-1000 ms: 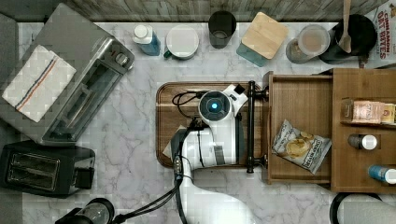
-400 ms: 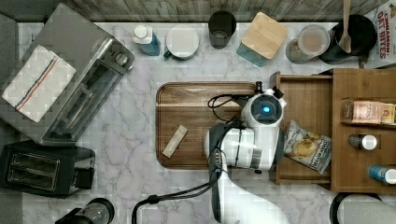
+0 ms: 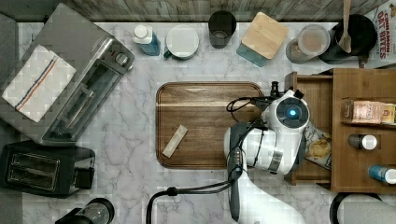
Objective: Close the drawer.
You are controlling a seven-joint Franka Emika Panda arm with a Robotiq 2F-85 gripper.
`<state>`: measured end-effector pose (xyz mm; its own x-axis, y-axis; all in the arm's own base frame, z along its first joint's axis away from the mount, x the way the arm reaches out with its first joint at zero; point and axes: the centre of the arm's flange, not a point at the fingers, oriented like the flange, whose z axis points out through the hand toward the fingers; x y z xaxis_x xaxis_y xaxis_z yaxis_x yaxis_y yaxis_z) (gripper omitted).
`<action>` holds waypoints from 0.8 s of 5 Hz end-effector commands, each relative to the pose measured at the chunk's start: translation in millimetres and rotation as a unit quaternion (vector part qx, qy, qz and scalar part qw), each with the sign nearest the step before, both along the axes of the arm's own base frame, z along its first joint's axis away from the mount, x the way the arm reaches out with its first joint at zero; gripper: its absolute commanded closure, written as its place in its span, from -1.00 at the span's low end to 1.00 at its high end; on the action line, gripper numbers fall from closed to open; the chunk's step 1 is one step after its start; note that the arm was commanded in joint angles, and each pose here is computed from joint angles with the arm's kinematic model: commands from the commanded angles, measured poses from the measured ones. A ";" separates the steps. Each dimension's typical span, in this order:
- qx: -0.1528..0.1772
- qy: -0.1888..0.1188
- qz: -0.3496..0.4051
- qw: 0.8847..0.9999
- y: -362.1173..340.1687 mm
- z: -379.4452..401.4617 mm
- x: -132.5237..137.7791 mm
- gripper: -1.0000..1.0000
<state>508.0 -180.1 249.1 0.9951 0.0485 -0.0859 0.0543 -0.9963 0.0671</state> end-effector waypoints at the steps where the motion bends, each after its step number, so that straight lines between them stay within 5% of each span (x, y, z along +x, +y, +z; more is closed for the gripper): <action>1: -0.016 -0.061 -0.038 0.997 -203.6 76.5 3.1 1.00; 3: -0.062 -0.083 -0.026 0.994 -277.6 97.1 0.1 1.00; 4: -0.052 -0.083 -0.049 0.994 -250.4 95.0 -17.9 1.00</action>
